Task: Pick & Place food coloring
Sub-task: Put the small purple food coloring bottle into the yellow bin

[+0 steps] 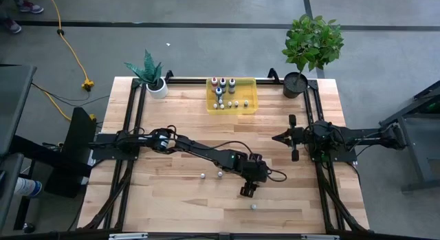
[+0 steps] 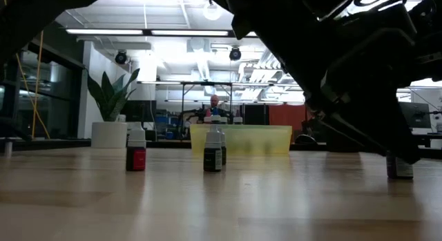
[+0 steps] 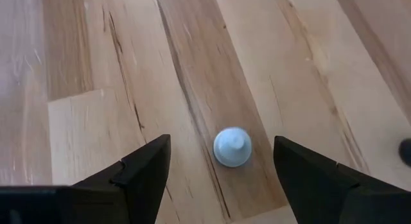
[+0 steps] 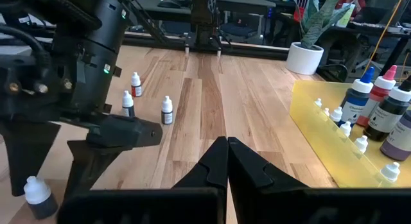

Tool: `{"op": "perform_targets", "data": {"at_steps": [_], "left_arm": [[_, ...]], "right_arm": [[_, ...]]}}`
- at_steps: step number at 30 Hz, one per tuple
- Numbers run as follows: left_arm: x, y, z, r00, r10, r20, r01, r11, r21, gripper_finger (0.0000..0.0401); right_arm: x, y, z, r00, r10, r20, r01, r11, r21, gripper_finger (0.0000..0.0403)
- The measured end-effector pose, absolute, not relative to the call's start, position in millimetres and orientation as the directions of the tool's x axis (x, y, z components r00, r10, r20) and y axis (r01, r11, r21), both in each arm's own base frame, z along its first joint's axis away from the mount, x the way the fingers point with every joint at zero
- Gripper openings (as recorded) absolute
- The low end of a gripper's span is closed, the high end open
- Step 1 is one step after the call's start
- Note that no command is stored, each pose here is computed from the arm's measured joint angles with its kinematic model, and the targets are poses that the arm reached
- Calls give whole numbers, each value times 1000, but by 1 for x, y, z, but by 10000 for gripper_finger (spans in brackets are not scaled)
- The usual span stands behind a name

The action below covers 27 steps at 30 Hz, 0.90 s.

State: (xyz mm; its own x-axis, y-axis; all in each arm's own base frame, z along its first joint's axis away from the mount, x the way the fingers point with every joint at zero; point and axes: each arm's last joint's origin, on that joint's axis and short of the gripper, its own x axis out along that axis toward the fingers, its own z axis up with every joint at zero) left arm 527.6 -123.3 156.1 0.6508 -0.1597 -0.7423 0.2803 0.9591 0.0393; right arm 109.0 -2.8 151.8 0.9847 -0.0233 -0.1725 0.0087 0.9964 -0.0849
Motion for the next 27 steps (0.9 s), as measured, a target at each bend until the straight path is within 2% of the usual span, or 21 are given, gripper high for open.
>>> {"op": "perform_targets", "data": {"at_steps": [13, 27], "left_arm": [[527, -124, 156, 640, -185, -745, 261, 965, -15, 151], [527, -121, 157, 629, -228, -743, 228, 968, -104, 80]], "right_arm": [[109, -3, 152, 985, -23, -173, 9, 996, -85, 0], [109, -3, 152, 985, -23, -173, 9, 996, -85, 0]]}}
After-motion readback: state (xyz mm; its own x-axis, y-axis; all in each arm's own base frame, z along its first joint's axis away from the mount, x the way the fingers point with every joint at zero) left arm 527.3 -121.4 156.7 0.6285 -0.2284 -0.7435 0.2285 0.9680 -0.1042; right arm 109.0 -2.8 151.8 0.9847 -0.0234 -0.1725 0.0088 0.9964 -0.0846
